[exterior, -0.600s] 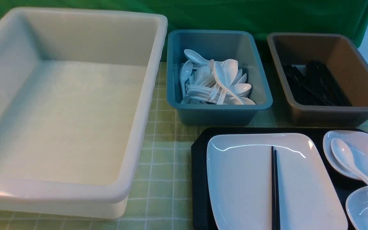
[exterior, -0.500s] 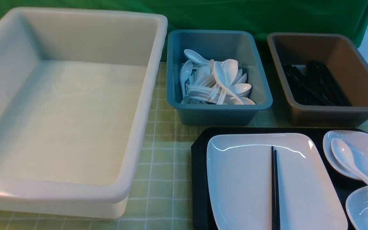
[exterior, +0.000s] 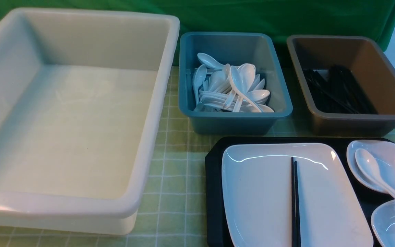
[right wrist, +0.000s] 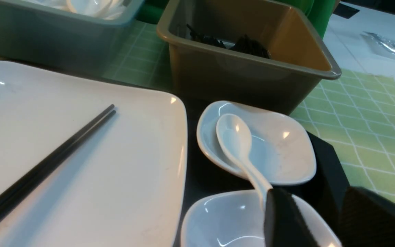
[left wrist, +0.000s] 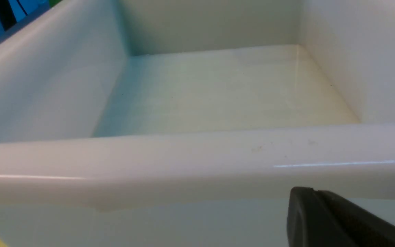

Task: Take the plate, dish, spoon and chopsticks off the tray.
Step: Use the right arm to grab a soup spoon from the plate

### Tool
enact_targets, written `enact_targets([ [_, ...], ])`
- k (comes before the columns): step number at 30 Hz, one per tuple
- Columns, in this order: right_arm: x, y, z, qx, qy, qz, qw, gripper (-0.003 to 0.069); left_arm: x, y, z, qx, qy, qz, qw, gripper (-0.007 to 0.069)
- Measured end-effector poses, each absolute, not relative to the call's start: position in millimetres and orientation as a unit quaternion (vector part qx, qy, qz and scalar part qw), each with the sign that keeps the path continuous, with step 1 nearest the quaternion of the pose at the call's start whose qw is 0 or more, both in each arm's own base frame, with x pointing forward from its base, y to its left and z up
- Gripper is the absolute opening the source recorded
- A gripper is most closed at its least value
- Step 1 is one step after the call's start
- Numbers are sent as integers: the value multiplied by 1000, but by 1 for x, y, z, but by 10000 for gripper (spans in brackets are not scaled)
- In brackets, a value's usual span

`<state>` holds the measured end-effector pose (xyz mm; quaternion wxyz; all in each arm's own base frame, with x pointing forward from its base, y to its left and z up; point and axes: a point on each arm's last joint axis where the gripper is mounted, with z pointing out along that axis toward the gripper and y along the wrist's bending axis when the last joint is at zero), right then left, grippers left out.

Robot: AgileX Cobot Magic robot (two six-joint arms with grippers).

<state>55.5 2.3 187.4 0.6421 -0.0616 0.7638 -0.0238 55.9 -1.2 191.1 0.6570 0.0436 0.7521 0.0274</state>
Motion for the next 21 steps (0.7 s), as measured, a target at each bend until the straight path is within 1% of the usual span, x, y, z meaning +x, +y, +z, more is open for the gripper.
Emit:
enact_targets([
  [2, 55, 2, 187, -62, 764, -24, 642, 241, 56, -1, 193, 40, 744, 24, 667, -3],
  [3, 55, 2, 187, -62, 764, -24, 642, 241, 56, -2, 196, 28, 735, 12, 678, -3],
  [4, 55, 2, 187, -62, 764, -24, 642, 241, 57, -2, 201, -11, 716, -29, 697, -3],
  [5, 55, 2, 187, -62, 764, -24, 642, 241, 57, -2, 202, -23, 710, -40, 702, -3],
  [6, 55, 2, 187, -62, 764, -24, 642, 241, 57, -2, 206, -53, 696, -70, 712, -3],
  [7, 55, 2, 187, -62, 764, -24, 642, 241, 56, 0, 212, -111, 664, -125, 729, -3],
  [9, 55, 2, 187, -62, 764, -24, 642, 241, 56, 2, 217, -146, 636, -153, 742, -3],
  [14, 55, 2, 187, -62, 764, -24, 642, 241, 53, 9, 229, -203, 562, -197, 777, -3],
  [15, 55, 2, 187, -62, 764, -24, 642, 241, 51, 11, 235, -218, 530, -211, 792, -3],
  [16, 55, 2, 187, -62, 764, -24, 642, 241, 50, 12, 236, -223, 519, -216, 797, -3],
  [17, 56, 2, 188, -62, 763, -24, 643, 241, 46, 16, 244, -243, 468, -241, 815, -3],
  [18, 56, 2, 189, -58, 760, -20, 647, 241, 43, 17, 250, -247, 445, -252, 823, -3],
  [19, 56, 2, 189, -58, 759, -20, 649, 241, 43, 17, 251, -247, 440, -258, 823, -3],
  [20, 56, 3, 192, -39, 749, -3, 661, 241, 38, 15, 266, -239, 421, -276, 830, -3],
  [21, 57, 3, 196, -31, 736, 32, 676, 241, 34, 13, 281, -225, 413, -288, 834, -3],
])
